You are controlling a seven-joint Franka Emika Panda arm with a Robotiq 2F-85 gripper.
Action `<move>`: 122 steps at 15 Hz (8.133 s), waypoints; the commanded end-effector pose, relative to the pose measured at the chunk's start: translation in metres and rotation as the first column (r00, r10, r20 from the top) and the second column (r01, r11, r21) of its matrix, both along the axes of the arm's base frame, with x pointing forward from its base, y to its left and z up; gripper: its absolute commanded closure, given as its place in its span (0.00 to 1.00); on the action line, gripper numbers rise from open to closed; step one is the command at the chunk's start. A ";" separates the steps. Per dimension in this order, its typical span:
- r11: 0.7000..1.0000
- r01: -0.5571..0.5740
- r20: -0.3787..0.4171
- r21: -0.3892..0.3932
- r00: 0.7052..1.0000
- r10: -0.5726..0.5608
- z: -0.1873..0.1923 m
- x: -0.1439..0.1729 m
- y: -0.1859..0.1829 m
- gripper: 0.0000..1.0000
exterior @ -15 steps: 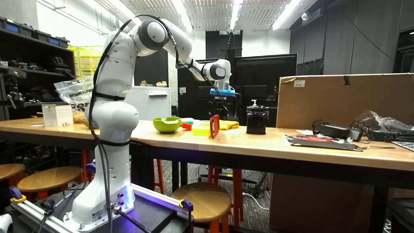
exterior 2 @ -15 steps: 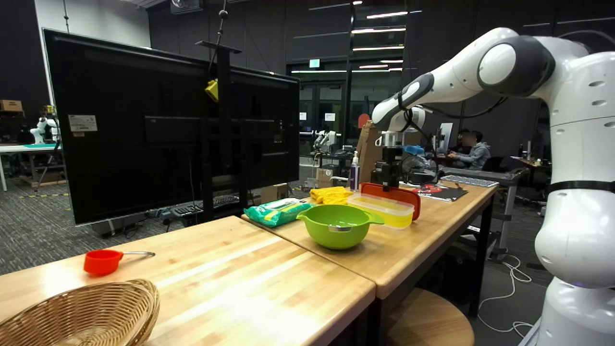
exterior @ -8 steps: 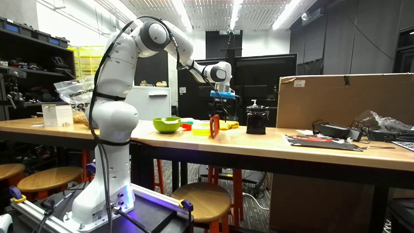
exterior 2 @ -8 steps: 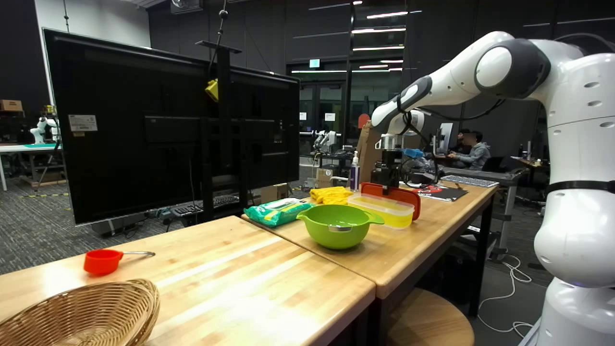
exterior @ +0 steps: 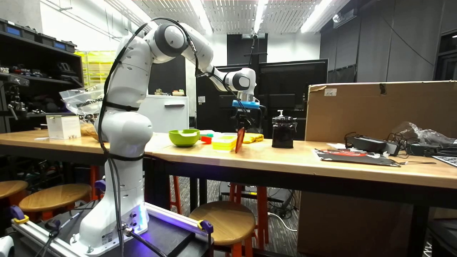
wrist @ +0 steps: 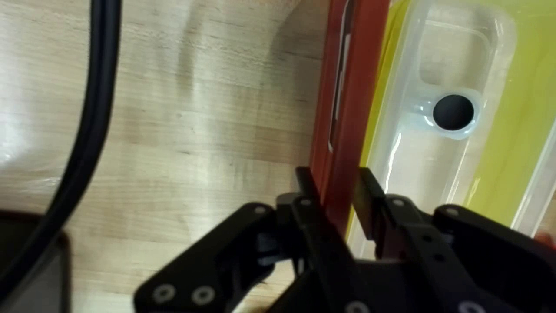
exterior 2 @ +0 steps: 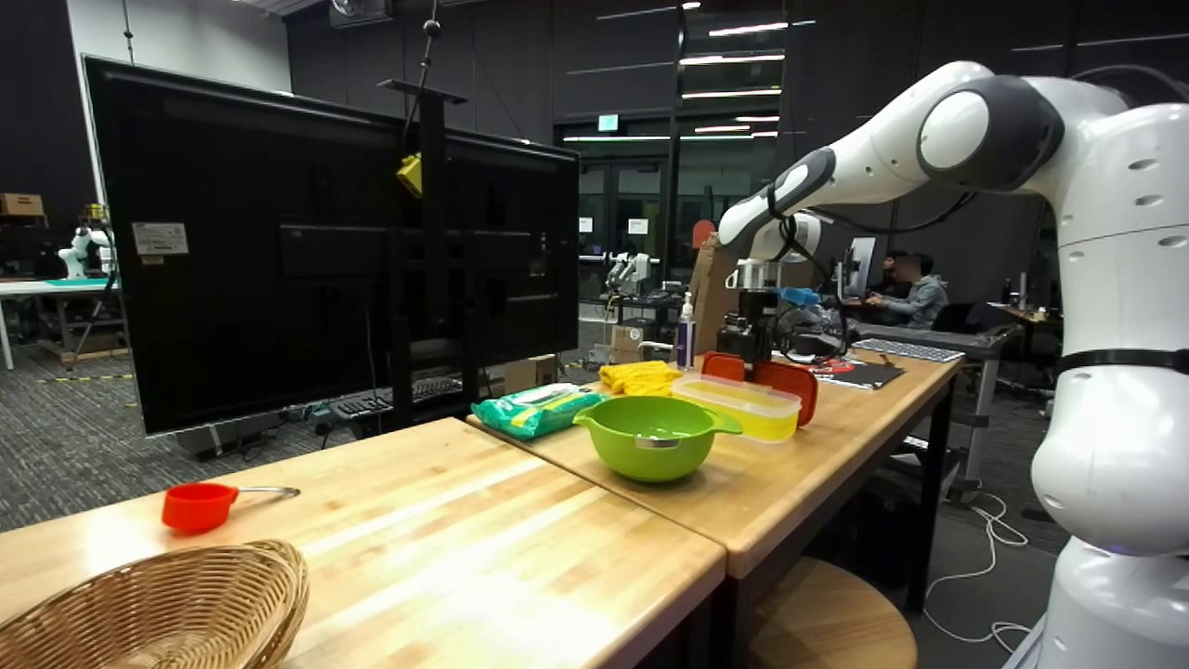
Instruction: Close the lunchbox using the red lid
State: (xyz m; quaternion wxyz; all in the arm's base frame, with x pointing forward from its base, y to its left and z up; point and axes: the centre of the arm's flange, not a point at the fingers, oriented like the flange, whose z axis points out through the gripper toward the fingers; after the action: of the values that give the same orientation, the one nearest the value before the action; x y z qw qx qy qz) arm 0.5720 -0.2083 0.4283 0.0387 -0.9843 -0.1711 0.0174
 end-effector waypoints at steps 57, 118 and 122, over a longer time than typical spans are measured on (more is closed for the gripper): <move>0.516 0.504 0.432 -0.693 0.863 -0.263 0.027 -0.018 0.245 0.97; 0.427 0.275 0.326 -0.861 0.944 0.049 -0.051 -0.059 0.297 0.97; 0.430 0.264 0.319 -0.863 0.946 0.060 -0.054 -0.059 0.294 0.97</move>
State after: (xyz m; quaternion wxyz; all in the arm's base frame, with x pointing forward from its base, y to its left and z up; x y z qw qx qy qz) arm 0.5100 0.0887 0.3706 -0.5186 -0.8508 -0.0683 -0.0506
